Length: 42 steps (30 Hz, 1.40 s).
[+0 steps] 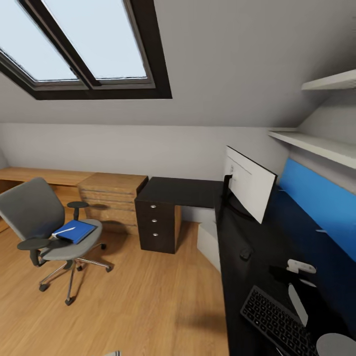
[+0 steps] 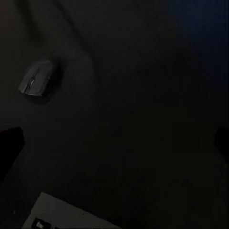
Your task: In the bedroom, organize the workspace by keeping the computer under the desk, ensuring the monitor is on the desk, placing the keyboard on the desk next to the monitor, placing the mouse on the desk next to the keyboard, moving the folder from the swivel chair onto the desk next to the mouse, stacking the notebook on top of the folder with the pen on top of the notebook, and positioning the swivel chair next to the desk.
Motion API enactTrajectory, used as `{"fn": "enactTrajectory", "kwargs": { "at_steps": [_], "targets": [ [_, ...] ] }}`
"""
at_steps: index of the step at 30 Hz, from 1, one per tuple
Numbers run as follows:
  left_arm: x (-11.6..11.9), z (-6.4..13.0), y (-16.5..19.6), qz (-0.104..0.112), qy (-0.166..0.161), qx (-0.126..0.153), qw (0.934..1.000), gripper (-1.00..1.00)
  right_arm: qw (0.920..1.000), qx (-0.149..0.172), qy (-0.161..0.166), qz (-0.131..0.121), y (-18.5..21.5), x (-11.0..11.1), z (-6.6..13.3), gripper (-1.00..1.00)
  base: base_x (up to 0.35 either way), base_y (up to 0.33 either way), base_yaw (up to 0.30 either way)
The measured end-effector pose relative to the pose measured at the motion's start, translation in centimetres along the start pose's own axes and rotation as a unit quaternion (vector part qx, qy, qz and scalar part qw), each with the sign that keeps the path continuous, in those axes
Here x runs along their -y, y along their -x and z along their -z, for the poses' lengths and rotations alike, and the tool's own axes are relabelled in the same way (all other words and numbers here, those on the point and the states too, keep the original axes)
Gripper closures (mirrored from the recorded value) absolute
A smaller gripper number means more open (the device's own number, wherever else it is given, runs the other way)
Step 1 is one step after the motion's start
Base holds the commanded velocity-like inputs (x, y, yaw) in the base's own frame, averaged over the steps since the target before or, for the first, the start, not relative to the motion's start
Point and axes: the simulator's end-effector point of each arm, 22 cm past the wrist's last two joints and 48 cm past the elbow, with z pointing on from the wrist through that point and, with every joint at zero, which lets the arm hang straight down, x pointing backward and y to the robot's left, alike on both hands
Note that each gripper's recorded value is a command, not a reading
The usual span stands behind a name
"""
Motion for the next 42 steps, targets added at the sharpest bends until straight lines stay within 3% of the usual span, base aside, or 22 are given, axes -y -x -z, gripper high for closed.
{"fn": "enactTrajectory", "kwargs": {
  "at_steps": [6,15,24,29,33,42],
  "targets": [
    [0.0,0.0,0.0,0.000,-0.001,0.000,1.0000,-1.00,0.9997,-0.006,-0.022,-0.003,0.1,1.9,-1.2,-1.00,0.000,-0.312,0.000],
    [0.0,0.0,0.0,0.000,0.000,0.000,1.0000,-1.00,0.9994,-0.007,-0.032,-0.011,-0.2,2.7,-2.2,-1.00,0.000,-0.310,0.000],
    [0.2,0.0,0.8,0.003,-0.004,0.009,1.0000,-1.00,0.9991,-0.021,-0.031,-0.018,-1.7,2.2,-2.8,-1.00,0.000,-0.094,0.000],
    [0.9,0.2,4.4,0.011,-0.012,0.045,0.9989,-1.00,0.9992,-0.025,-0.025,-0.021,-2.1,1.2,-2.7,-1.00,0.000,-0.008,0.000],
    [1.1,0.0,5.4,0.014,-0.013,0.055,0.9983,-1.00,0.9991,-0.030,-0.023,-0.021,-2.6,0.9,-3.0,-1.00,0.000,-0.002,0.000],
    [1.1,-0.8,5.6,0.016,-0.012,0.060,0.9980,-1.00,0.9985,-0.046,-0.021,-0.021,-3.6,0.7,-3.7,-1.00,0.000,0.000,0.000]
  ]
}}
